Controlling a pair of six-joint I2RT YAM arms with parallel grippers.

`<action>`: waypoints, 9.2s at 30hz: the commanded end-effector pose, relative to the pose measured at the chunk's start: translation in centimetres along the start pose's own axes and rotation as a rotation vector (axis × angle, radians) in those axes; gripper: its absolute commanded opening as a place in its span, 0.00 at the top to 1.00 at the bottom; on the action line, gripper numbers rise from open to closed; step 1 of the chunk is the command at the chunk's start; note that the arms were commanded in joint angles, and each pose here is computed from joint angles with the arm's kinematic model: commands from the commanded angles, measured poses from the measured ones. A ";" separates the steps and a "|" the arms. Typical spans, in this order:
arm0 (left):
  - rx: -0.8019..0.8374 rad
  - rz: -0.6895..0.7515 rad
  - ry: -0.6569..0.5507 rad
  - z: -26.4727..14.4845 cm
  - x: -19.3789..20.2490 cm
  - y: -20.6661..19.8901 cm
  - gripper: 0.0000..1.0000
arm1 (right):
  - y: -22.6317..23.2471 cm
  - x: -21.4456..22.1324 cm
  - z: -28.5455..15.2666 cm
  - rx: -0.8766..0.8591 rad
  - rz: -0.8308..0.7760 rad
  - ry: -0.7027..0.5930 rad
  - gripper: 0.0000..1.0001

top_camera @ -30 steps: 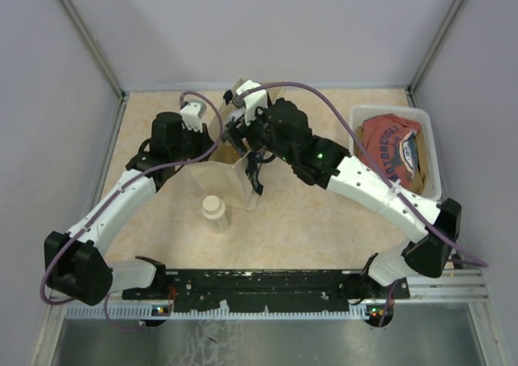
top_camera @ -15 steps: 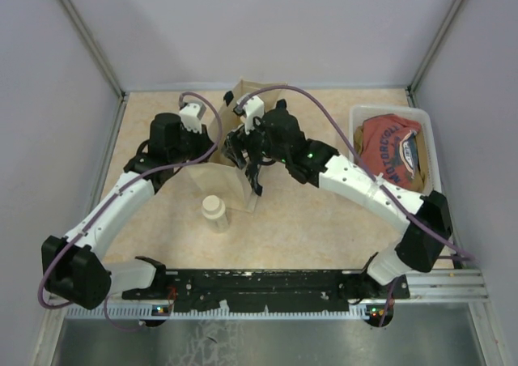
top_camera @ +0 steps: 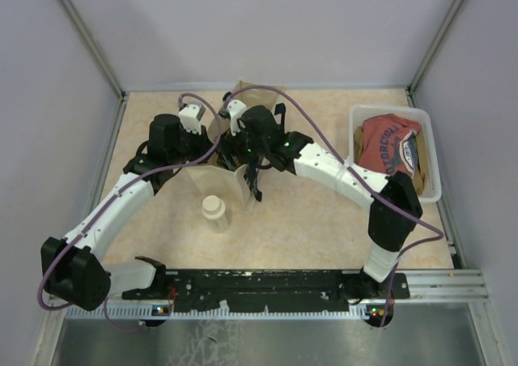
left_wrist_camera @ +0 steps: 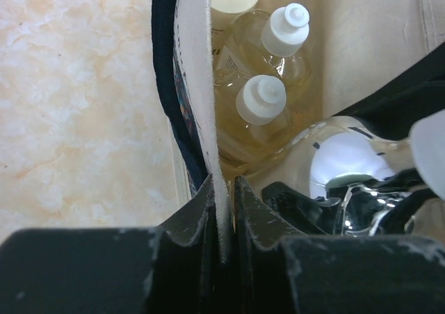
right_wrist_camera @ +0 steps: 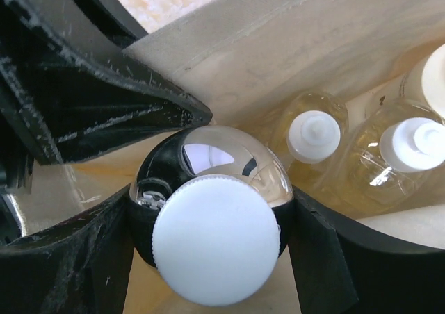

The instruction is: Place the personal care products into the canvas bag

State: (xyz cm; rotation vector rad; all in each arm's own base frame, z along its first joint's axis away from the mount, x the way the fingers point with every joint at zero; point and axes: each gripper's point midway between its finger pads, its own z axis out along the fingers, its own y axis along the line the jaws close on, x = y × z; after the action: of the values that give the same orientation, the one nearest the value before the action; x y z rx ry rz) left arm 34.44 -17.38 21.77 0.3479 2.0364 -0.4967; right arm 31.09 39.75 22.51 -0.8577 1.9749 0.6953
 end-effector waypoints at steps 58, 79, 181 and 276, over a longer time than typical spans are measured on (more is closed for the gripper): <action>0.015 0.006 -0.070 -0.5 -2.1 -0.5 1.00 | -9.5 0.1 -0.5 0.241 0.071 0.240 1.00; 0.010 0.007 -0.054 -0.1 -1.7 -0.3 1.00 | -9.4 -1.7 -2.8 0.293 0.032 0.129 0.01; -0.197 0.016 -0.047 4.4 -4.4 8.8 1.00 | 8.4 13.6 3.9 0.063 -0.375 0.366 0.78; -0.173 0.006 -0.034 4.5 -3.9 8.7 1.00 | 5.4 8.2 -5.1 0.131 -0.195 0.282 0.92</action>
State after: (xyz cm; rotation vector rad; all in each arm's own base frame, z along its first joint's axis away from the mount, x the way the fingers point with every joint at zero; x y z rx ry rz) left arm 43.32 -12.56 21.13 0.2349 2.0508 -0.3315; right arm 18.38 36.24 10.01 -1.4155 2.2914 0.2144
